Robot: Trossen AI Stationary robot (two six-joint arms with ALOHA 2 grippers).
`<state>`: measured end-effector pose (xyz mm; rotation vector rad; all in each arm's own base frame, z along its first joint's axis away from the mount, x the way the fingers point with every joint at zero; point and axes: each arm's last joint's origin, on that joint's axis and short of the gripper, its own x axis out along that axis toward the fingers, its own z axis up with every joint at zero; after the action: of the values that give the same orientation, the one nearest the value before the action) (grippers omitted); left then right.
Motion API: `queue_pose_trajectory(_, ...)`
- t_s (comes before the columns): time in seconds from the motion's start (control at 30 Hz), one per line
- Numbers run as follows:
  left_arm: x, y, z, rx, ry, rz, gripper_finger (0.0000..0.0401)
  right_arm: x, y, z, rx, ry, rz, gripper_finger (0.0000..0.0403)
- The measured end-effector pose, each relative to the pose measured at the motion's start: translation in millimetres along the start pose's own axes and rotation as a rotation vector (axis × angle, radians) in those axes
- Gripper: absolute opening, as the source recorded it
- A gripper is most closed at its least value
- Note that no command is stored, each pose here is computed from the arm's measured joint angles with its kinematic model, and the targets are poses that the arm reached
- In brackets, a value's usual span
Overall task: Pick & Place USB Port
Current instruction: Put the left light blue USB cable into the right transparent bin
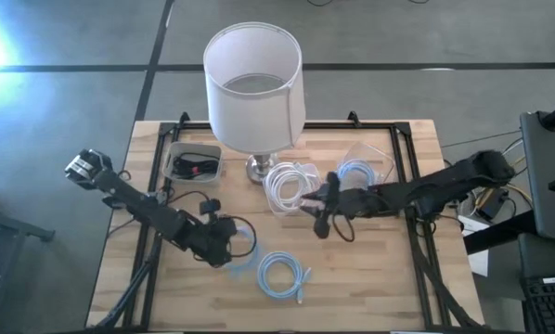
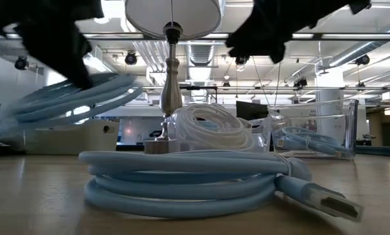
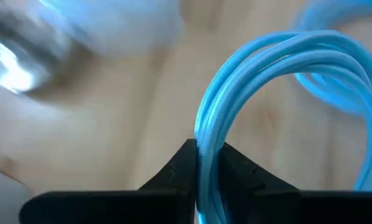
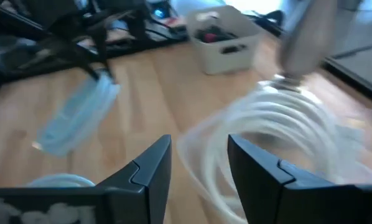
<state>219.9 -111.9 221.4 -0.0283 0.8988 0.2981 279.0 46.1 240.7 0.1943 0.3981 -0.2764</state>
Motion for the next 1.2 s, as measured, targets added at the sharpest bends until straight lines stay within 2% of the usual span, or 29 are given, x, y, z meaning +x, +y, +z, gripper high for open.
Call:
queue_pose_trajectory(0.17,-2.2,1.9,15.9,0.049,-0.145,0.158,0.0046,28.0,11.9,-4.2,0.049,-0.067,0.172,0.0163)
queue_pose_trajectory(0.27,-1.2,3.5,21.4,0.054,-0.224,0.258,0.0046,39.2,16.9,-7.9,0.124,-0.083,0.258,0.0164)
queue_pose_trajectory(0.37,-1.6,4.0,25.8,0.044,-0.307,0.352,0.0046,46.8,17.7,-11.9,0.168,-0.088,0.267,0.0164)
queue_pose_trajectory(0.5,-2.7,2.9,32.5,-0.003,-0.404,0.419,0.0047,54.6,13.8,-17.2,0.194,-0.067,0.246,0.0164)
queue_pose_trajectory(0.7,-2.5,5.3,40.0,-0.040,-0.468,0.477,0.0047,54.7,12.5,-16.1,0.220,-0.069,0.241,0.0164)
queue_pose_trajectory(1.2,-1.2,7.3,45.4,-0.086,-0.497,0.479,0.0048,54.7,13.5,-12.9,0.188,-0.110,0.257,0.0153)
